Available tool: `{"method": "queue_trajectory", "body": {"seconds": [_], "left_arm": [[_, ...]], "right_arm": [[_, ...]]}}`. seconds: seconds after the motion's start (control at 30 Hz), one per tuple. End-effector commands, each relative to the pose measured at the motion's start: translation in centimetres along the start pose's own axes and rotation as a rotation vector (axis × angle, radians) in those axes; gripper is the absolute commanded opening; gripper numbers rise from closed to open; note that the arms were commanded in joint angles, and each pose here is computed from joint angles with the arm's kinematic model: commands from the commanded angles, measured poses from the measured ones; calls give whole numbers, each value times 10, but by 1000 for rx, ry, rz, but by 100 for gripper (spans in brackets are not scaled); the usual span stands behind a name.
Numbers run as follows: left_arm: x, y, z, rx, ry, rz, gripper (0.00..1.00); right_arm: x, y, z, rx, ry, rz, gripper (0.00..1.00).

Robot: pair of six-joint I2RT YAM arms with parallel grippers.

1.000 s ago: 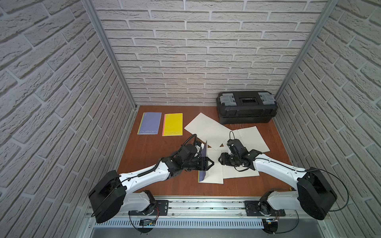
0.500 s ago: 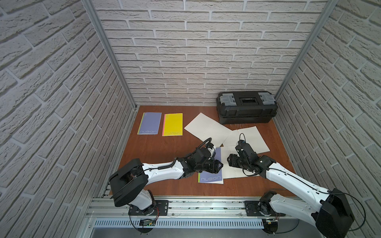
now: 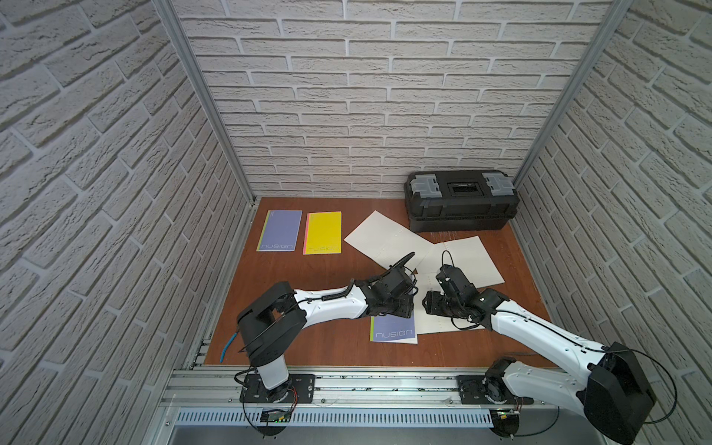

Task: Close the notebook
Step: Close the notebook, then move the notebook to the center of the board.

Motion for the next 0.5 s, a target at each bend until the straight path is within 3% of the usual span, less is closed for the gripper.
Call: {"method": "queue_trajectory", "body": {"seconds": [0.0,0.47], "left_arm": [[-5,-5,8,15,91,41,61],[-28,-25,22,125,93,107,58]], "right_arm": [[-1,0,1,-3,26,-13,57],[-19,-15,1,-40,123,40,56]]}}
Point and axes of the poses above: each gripper's point midway between its finger pads, its own x axis back along the fingers, its own z axis along the line the jaws close on, y = z × x, the point moved 10 cm from there along x, back along the fingers, and after that the axes turned 5 degrees about x, right-handed, at the moved point
